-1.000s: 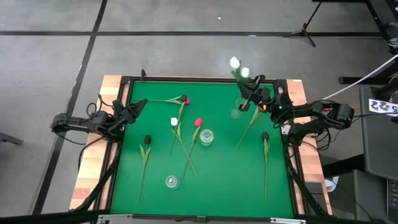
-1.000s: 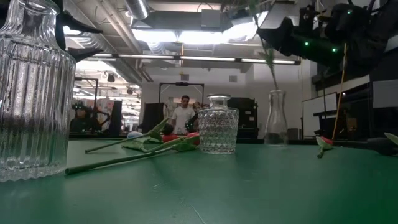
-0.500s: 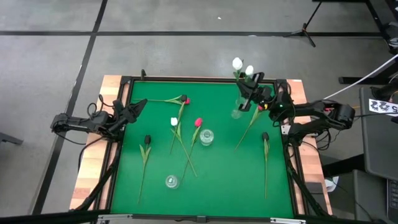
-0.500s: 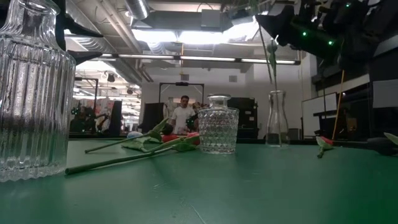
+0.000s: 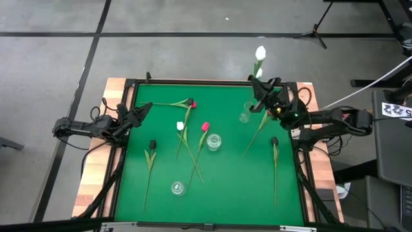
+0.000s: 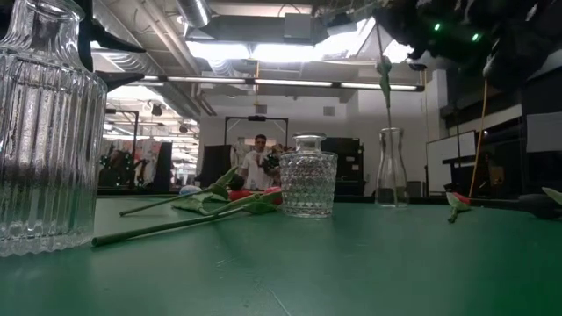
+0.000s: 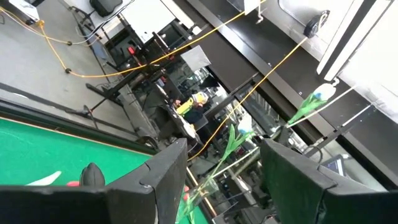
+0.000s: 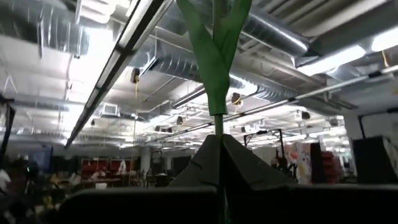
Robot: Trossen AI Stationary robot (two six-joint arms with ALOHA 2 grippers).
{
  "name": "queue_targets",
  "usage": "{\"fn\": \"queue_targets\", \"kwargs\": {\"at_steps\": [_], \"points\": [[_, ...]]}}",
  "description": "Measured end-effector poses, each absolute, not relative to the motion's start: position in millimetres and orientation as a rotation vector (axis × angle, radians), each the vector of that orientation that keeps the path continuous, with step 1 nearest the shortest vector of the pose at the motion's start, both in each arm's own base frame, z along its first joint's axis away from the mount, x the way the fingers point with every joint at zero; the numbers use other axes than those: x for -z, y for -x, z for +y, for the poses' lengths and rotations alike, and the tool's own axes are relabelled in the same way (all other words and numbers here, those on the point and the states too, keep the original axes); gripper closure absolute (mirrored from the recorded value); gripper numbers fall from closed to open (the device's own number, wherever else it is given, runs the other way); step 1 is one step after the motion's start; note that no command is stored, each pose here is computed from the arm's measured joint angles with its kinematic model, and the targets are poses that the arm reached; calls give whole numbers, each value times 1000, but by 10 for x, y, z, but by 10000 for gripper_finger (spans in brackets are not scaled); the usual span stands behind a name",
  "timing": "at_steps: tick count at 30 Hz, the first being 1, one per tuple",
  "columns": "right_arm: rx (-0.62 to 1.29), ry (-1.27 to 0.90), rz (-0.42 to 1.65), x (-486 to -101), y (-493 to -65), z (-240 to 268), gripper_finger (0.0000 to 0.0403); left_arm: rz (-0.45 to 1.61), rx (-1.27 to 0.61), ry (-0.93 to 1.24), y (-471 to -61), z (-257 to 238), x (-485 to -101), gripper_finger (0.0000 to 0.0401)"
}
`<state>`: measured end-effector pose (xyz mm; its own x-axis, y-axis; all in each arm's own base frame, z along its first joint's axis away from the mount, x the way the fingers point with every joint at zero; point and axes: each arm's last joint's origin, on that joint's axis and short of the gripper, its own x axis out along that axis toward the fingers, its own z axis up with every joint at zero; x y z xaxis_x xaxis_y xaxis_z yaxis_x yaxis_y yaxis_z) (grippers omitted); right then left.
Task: Sort flowers into vase by color
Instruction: Put the right white tulip into the top transparent flower vase
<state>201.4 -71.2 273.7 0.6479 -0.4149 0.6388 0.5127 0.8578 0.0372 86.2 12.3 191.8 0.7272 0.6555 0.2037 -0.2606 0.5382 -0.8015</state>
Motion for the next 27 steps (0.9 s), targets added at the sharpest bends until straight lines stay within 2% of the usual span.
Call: {"fn": "queue_targets", "kwargs": {"at_steps": [6, 8, 11, 14, 17, 19, 21, 25, 27], "points": [[552, -36, -560, -2783, -2023, -150, 401, -527, -589, 831, -861, 125, -1915, 201], [590, -116, -507, -2797, -1976, 75, 401, -531, -601, 833, -858, 128, -1914, 201], [689, -123, -373, -2889, -1896, 407, 401, -535, -608, 835, -857, 130, -1914, 201], [798, -42, -250, -3177, -1794, 648, 402, -534, -608, 835, -857, 130, -1913, 201], [873, 202, -57, -3416, -1736, 756, 402, -533, -609, 834, -857, 130, -1912, 201], [848, 289, -127, -3431, -1756, 669, 402, -529, -611, 832, -858, 130, -1909, 201], [797, 319, -307, -3356, -1765, 523, 402, -513, -618, 826, -863, 129, -1892, 201], [791, 227, -484, -2881, -1764, 214, 402, -494, -623, 853, -872, 129, -1858, 201], [736, 252, -483, -2671, -1794, 107, 402, -482, -627, 866, -876, 128, -1838, 201]]}}
